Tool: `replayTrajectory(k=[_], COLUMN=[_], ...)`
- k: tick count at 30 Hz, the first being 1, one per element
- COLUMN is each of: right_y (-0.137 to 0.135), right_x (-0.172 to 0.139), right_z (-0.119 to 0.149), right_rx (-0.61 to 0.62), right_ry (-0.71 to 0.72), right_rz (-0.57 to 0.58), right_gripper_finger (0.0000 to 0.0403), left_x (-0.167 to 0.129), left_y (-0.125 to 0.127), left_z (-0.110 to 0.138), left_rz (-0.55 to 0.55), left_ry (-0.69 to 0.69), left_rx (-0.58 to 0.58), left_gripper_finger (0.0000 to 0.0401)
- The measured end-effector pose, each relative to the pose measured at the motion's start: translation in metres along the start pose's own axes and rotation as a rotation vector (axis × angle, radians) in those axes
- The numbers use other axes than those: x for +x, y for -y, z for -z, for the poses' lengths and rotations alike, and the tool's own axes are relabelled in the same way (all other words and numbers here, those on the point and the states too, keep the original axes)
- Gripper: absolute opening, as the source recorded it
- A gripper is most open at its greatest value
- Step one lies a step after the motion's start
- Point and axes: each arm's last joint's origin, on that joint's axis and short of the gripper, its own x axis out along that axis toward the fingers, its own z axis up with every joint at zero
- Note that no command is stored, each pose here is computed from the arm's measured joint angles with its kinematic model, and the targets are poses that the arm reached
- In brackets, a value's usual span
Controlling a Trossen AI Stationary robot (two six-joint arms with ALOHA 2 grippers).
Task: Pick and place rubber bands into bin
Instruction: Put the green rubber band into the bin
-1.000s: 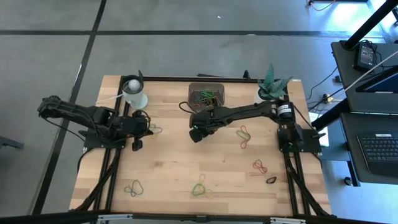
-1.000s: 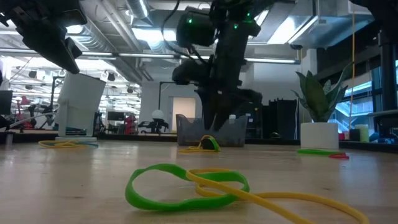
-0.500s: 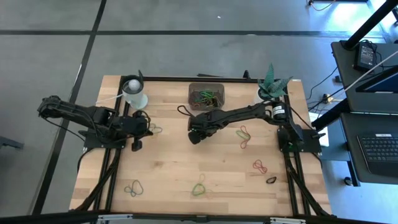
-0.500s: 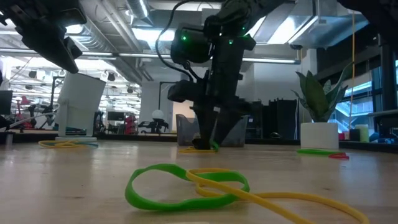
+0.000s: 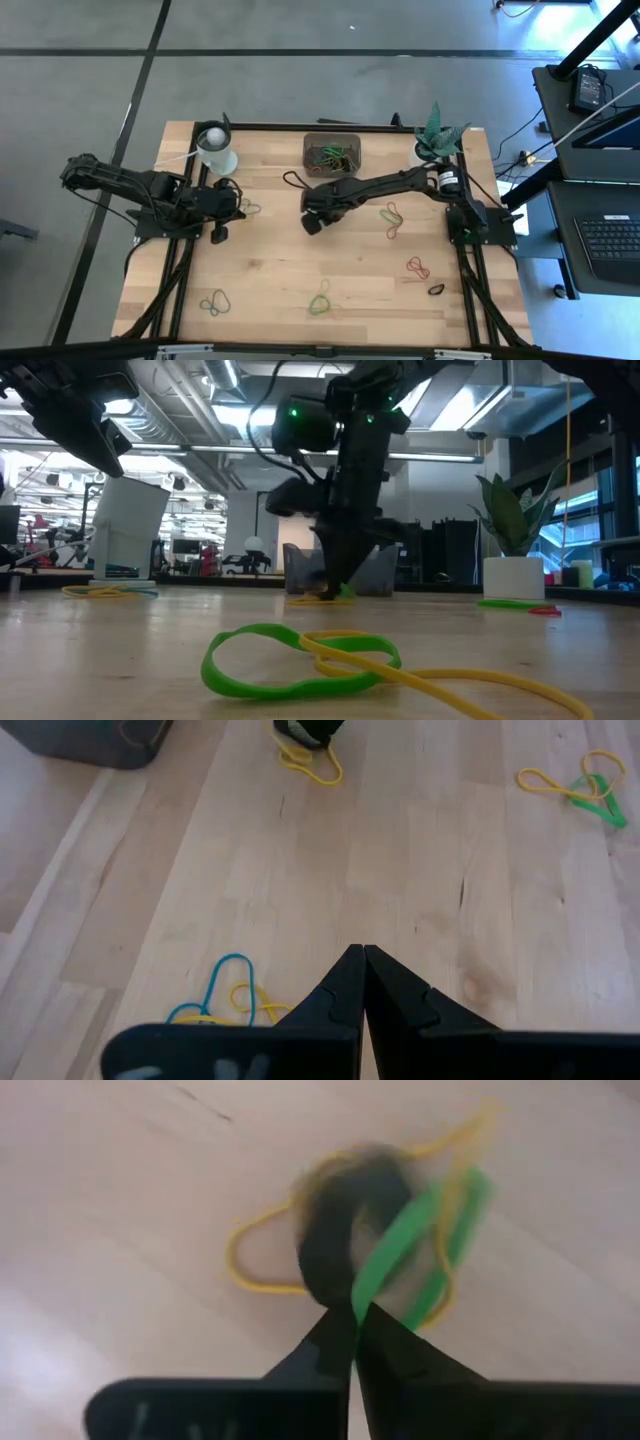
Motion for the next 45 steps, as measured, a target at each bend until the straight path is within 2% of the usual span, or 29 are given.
replayTrajectory(k=[6, 16, 23, 29, 34, 37, 41, 45], right_y=[-0.014, -0.034, -0.02, 0.017, 0.055, 0.08, 0.111, 0.131], right_x=[-0.023, -0.095, -0.119, -0.119, -0.111, -0.093, -0.057, -0.024], right_z=[-0.004, -0.018, -0.046, -0.088, -0.127, -0.144, -0.152, -0.143], right_rx=[-0.061, -0.228, -0.317, -0.327, -0.308, -0.273, -0.23, -0.229], right_ry=[0.009, 0.048, 0.097, 0.113, 0.14, 0.126, 0.069, 0.015], right_rz=[-0.021, -0.033, -0.006, 0.04, 0.051, 0.016, -0.024, -0.006], right_gripper_finger=[0.0005, 0.0004, 0.0003, 0.0003, 0.0003, 0.0002, 0.0002, 0.0002], left_x=[0.0, 0.0, 0.0, 0.0, 0.0, 0.0, 0.0, 0.0], left_y=[0.0, 0.0, 0.0, 0.0, -0.003, -0.005, -0.009, -0.013], left_z=[0.0, 0.0, 0.0, 0.0, -0.001, -0.002, -0.003, -0.004], left_rz=[0.0, 0.0, -0.001, -0.014, -0.099, -0.147, -0.193, -0.235], left_ry=[0.0, 0.0, 0.0, 0.004, 0.037, 0.057, 0.074, 0.087], left_rx=[0.0, 0.0, -0.001, -0.004, -0.036, -0.064, -0.115, -0.155], left_gripper_finger=[0.0003, 0.0003, 0.0003, 0.0003, 0.0003, 0.0003, 0.0003, 0.0003])
